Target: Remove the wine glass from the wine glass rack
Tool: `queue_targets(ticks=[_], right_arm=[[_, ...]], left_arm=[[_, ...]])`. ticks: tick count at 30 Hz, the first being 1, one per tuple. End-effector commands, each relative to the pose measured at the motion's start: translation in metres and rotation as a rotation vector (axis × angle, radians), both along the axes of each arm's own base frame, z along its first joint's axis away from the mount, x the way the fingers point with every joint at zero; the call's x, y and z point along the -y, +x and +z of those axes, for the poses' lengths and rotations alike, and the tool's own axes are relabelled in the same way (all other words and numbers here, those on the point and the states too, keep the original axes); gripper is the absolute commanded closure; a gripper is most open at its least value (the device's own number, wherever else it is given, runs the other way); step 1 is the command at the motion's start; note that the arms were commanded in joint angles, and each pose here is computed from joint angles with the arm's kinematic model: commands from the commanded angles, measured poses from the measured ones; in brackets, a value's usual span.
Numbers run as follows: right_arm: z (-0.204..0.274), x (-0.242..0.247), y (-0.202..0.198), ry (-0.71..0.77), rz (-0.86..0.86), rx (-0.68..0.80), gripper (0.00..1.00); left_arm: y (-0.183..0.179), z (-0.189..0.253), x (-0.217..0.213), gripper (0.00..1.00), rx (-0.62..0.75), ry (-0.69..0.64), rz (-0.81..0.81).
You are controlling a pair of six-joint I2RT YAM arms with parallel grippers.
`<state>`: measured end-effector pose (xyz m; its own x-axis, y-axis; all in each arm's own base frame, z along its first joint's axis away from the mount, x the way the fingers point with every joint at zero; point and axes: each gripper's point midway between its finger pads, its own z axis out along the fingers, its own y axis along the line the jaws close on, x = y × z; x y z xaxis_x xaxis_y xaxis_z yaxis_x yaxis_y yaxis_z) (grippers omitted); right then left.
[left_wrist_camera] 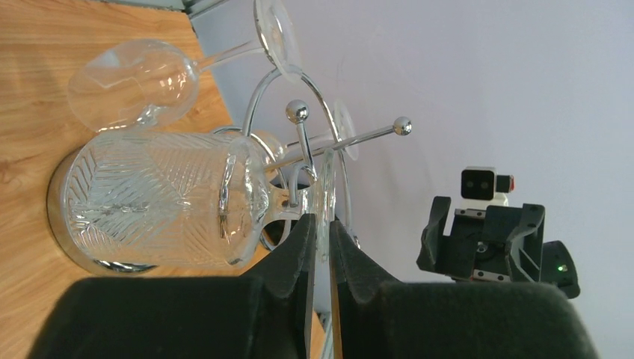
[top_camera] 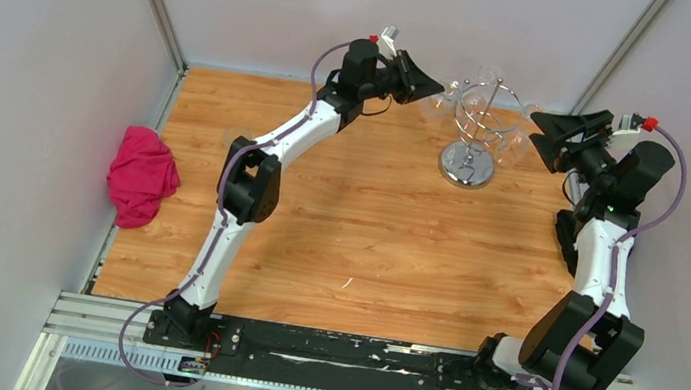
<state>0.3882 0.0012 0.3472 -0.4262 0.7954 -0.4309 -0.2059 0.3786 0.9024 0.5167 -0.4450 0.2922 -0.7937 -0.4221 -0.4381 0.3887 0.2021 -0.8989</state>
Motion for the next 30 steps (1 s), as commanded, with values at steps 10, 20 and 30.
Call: queue_targets(ticks=[10, 20, 30], right_arm=[[-0.004, 0.001, -0.004, 0.013, 0.016, 0.005, 0.21], [-0.003, 0.0, -0.004, 0.019, 0.022, 0.009, 0.21], [-0.002, -0.001, -0.003, 0.024, 0.027, 0.009, 0.21]], left_arm=[[-0.014, 0.041, -0.006, 1.0, -0.135, -0.119, 0.007], [-0.011, 0.049, -0.017, 1.0, -0.159, -0.142, 0.037], [-0.016, 0.059, -0.024, 1.0, -0.168, -0.165, 0.037]])
